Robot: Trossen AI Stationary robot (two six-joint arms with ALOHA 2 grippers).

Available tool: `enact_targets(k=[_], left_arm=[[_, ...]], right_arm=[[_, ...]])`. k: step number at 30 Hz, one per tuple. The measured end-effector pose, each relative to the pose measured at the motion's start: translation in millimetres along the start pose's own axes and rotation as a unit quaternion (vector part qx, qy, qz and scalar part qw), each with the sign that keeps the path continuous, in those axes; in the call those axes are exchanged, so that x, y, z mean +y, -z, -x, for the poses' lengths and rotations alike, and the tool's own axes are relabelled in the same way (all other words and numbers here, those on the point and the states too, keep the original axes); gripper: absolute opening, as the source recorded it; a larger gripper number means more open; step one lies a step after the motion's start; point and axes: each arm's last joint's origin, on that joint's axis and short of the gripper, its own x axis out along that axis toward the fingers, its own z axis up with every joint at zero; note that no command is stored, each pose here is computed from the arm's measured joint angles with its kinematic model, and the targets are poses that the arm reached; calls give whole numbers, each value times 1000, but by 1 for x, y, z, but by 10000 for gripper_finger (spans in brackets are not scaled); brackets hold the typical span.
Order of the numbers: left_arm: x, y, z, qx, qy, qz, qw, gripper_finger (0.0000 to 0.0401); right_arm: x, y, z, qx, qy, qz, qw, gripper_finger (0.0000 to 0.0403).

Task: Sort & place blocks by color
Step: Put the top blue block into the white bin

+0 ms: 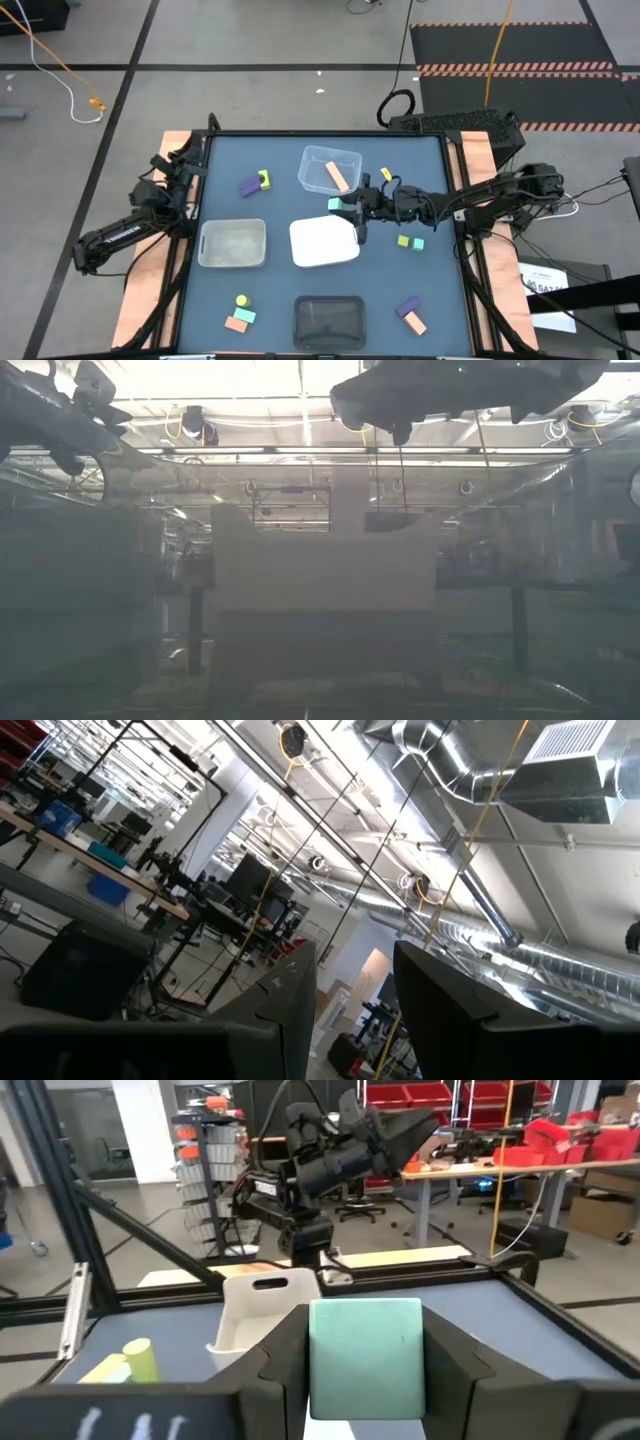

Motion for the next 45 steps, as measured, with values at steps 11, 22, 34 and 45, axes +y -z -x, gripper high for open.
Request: enact_targets(k=[11, 22, 34, 45], left_arm=[[-5, 4, 0, 53, 95, 105, 989, 136], [-16, 19, 5, 210, 225, 222, 925, 136], [-22, 28, 8, 277, 265, 231, 894, 136], [-22, 35, 7, 308, 242, 251, 885, 136]], right_arm=[[27, 10, 5, 43, -44, -11, 998, 112], [42, 46, -4, 114, -57, -23, 992, 126], [39, 62, -8, 138, -3, 12, 990, 123], [37, 70, -5, 182, 3, 28, 983, 126]])
